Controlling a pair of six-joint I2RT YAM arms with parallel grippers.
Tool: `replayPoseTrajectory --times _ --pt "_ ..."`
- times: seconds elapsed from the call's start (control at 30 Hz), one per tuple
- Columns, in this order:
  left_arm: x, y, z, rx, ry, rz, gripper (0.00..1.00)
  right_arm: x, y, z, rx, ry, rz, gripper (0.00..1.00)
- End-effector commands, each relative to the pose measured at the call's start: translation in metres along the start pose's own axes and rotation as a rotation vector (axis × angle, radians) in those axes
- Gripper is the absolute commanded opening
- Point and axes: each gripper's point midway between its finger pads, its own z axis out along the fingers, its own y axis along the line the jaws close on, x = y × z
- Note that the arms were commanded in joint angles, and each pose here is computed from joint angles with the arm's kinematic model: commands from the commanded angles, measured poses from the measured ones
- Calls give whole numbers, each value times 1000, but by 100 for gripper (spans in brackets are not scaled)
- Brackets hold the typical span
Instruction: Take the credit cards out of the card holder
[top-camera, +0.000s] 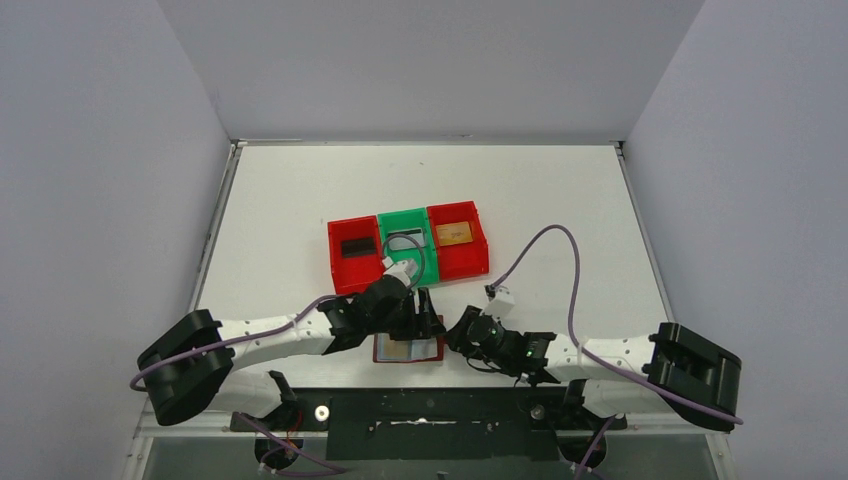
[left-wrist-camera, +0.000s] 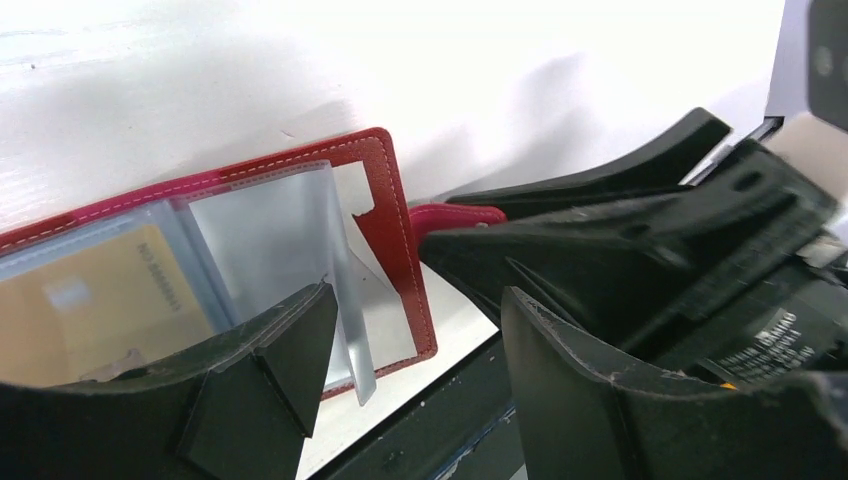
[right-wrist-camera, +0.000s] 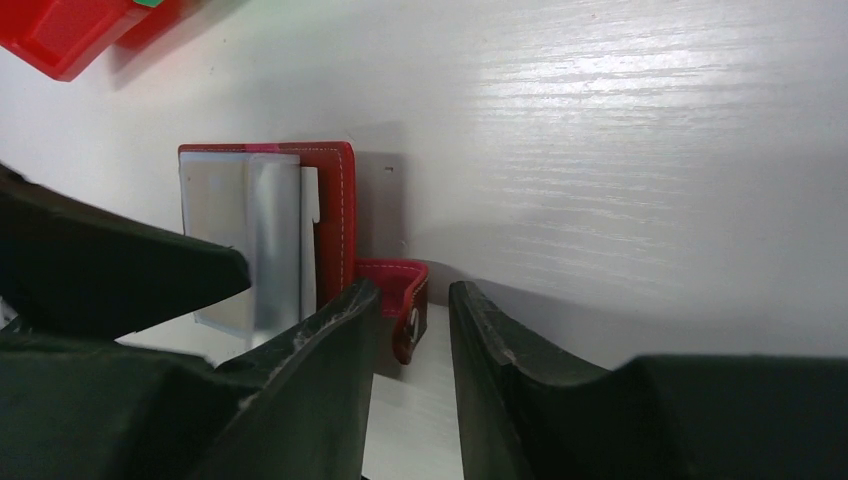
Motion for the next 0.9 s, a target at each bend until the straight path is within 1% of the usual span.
replayPoseTrajectory --times 0.0,0.17,0.23,0.37,0.5,0.67,0.8,0.87 --pt "-8 -26 5 112 -42 -27 61 -26 12 -10 -52 -111 79 40" --pt "-3 -32 10 147 -18 -26 61 -39 1 -22 -39 -171 114 49" --pt "0 -32 13 140 5 -17 61 -45 -2 -28 -41 -197 135 50" --pt "2 -30 17 109 7 2 61 -54 -1 -36 -66 -234 150 50" --pt "-1 -25 17 58 6 19 61 -59 8 -43 -126 -248 161 46" --pt "-14 -27 1 54 -62 17 61 -64 26 -52 -230 -253 156 36" --pt "-26 -26 -16 31 -115 22 63 -67 37 -57 -276 -256 145 30" --pt "-30 -19 -23 -10 -133 30 64 -68 46 -60 -305 -250 131 30"
